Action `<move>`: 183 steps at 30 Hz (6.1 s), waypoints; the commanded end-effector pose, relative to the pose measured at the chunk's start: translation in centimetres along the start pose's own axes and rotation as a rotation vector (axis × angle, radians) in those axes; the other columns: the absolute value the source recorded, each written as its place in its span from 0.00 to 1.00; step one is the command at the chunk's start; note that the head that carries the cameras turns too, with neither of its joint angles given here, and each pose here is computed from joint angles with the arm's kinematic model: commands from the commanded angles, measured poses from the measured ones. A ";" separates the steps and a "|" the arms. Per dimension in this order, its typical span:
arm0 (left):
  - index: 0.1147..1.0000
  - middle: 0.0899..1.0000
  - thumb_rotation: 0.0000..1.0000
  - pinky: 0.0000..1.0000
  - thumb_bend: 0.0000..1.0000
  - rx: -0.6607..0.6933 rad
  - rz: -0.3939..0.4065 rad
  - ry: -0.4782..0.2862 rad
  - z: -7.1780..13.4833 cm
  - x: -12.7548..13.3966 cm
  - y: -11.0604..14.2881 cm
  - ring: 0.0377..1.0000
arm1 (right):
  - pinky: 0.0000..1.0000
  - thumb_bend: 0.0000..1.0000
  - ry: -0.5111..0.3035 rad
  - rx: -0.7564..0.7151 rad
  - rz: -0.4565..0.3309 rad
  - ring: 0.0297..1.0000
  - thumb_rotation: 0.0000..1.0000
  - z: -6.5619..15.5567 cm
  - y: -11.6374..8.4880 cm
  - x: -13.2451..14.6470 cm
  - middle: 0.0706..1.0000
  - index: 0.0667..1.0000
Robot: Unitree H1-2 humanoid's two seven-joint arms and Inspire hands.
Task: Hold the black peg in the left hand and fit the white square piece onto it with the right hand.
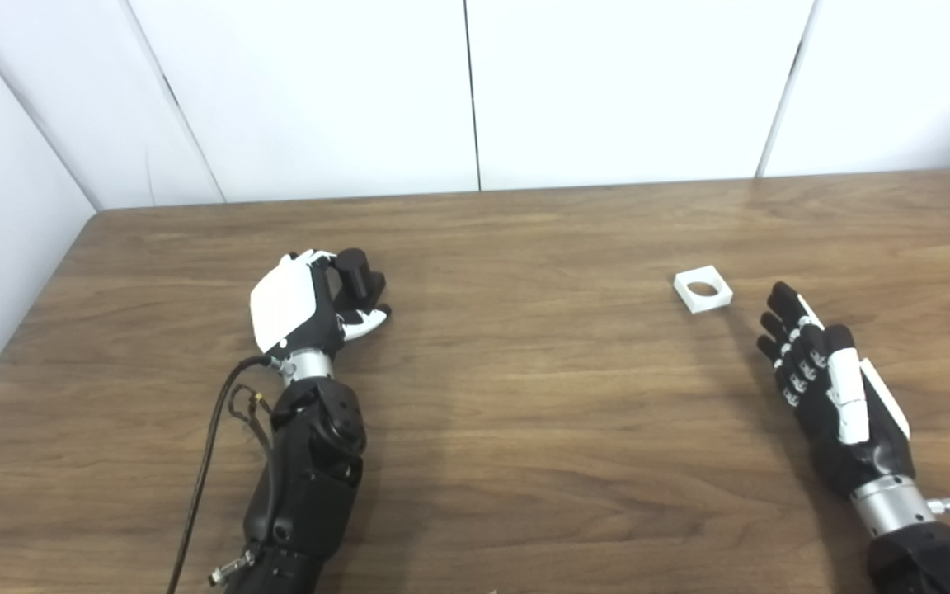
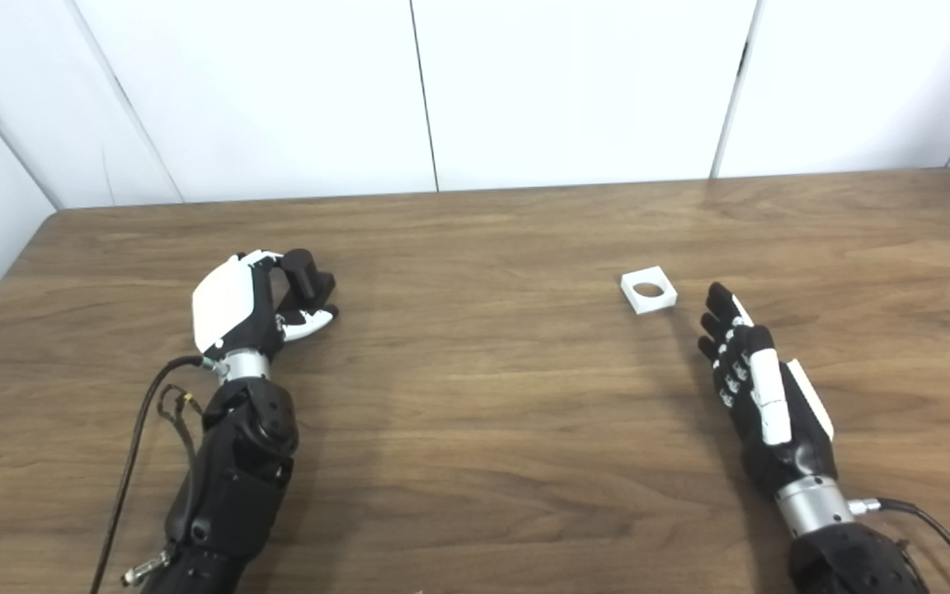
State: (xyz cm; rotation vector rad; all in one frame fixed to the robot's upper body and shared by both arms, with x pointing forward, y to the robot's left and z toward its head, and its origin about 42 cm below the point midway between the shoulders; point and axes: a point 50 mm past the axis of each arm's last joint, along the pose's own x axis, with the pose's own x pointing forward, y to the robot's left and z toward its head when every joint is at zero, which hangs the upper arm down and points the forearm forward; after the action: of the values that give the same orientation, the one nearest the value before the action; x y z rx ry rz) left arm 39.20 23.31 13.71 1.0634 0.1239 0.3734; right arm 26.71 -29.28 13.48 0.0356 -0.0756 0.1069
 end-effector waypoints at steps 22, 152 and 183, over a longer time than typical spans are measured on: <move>0.52 0.83 0.36 1.00 0.75 0.324 0.049 0.008 -0.9 1.2 0.9 0.93 | 0.99 0.70 -0.074 -0.035 0.024 1.00 1.00 1.5 -0.8 0.5 1.00 0.99; 0.42 0.84 0.07 1.00 0.51 -0.049 -0.349 -0.438 7.5 -18.8 -2.2 0.96 | 0.88 0.84 -0.212 -0.979 -0.093 0.94 0.26 11.7 -4.4 10.8 0.89 0.75; 0.42 0.84 0.07 1.00 0.51 -0.062 -0.342 -0.423 6.7 -18.4 -2.4 0.96 | 1.00 0.95 0.122 -1.534 0.366 1.00 0.18 16.1 -3.1 21.7 0.93 0.68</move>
State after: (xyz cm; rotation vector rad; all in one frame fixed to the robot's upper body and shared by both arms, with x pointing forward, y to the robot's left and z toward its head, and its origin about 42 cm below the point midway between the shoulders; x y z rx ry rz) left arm 24.65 10.11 14.57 0.9960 -0.1282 -0.1295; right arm 46.55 -31.14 27.10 -1.4826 0.0635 0.4446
